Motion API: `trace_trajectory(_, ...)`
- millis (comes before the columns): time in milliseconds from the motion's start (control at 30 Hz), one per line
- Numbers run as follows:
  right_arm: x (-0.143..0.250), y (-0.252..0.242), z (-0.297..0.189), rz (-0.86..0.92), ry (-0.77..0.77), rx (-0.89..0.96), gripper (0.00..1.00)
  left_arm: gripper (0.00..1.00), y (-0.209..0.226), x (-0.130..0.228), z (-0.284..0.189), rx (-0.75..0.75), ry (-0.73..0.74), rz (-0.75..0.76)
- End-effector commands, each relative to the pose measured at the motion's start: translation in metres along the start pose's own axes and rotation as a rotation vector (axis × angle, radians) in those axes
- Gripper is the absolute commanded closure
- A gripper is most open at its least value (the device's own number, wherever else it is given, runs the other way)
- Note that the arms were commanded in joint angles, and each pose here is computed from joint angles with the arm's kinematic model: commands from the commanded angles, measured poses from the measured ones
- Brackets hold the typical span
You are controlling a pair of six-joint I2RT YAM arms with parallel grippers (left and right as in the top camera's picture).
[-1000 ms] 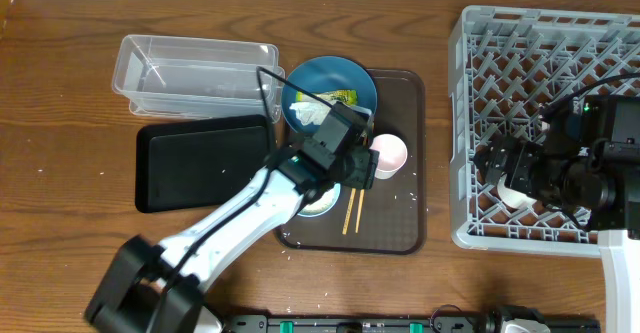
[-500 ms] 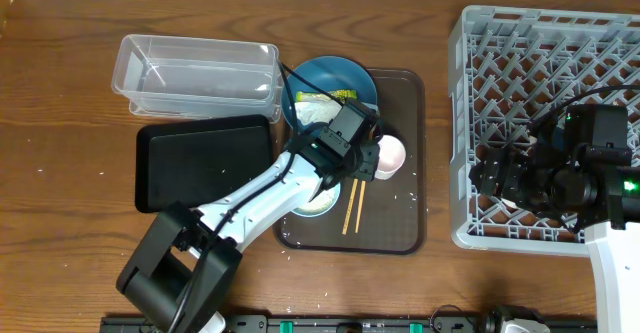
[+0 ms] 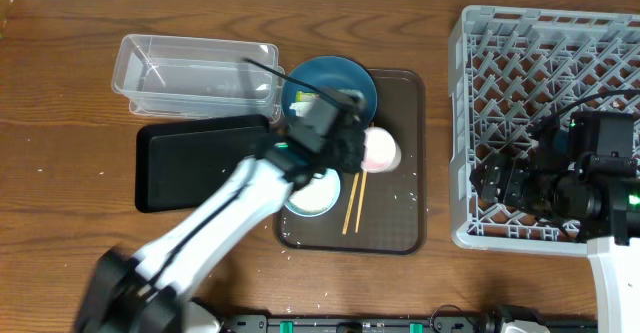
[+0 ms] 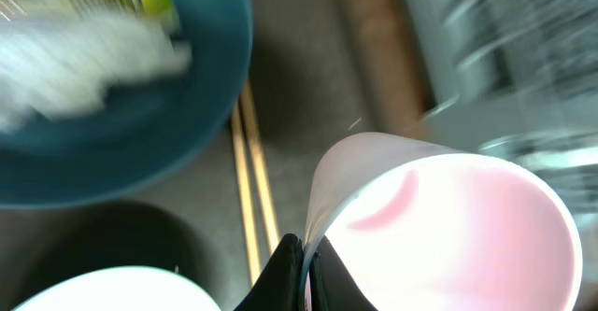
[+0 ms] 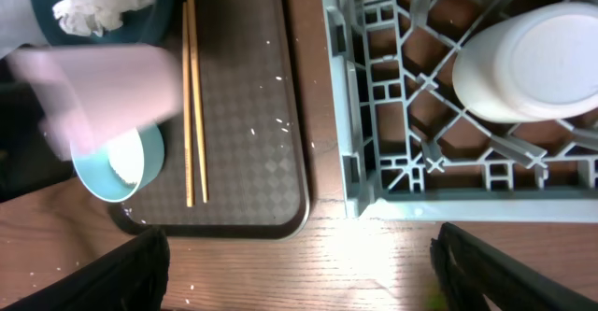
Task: Sort waste into correct bins and load items into the dishwasher rack
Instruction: 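Lift the pink cup and hand it to the right gripper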
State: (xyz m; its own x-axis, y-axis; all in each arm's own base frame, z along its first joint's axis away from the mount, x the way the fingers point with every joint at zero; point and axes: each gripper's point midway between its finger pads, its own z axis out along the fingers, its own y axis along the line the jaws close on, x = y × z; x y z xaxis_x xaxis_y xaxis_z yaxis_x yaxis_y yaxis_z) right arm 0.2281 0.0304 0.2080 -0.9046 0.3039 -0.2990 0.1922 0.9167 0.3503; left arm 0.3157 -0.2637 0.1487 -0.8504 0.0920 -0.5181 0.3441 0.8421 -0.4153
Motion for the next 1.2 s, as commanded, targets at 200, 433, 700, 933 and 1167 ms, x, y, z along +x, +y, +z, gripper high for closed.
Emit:
trace_trajectory(200, 0.021, 0.091, -0.013, -0.343, 0.018, -0.471, 0.11, 0.94, -0.044, -0.033, -0.12, 0.572, -0.042, -0.07)
trace_trajectory(433, 0.032, 0.143, -0.016, -0.574, -0.026, -0.655, 0.1, 0.94, -0.069, -0.018, -0.157, 0.879, 0.076, -0.059)
trace_trajectory(700, 0.046, 0.177, -0.031, -0.807, -0.085, -0.805, 0.1, 0.94, -0.072, -0.016, -0.16, 0.903, 0.086, -0.055)
trace_trajectory(933, 0.03, 0.191, -0.039, -0.81, -0.171, -0.836, 0.14, 0.94, -0.076, -0.013, -0.166, 0.944, 0.104, -0.049)
trace_trajectory(1167, 0.039, 0.203, -0.056, -0.858, -0.169, -0.962, 0.32, 0.94, -0.076, -0.014, -0.166, 0.944, 0.097, -0.04)
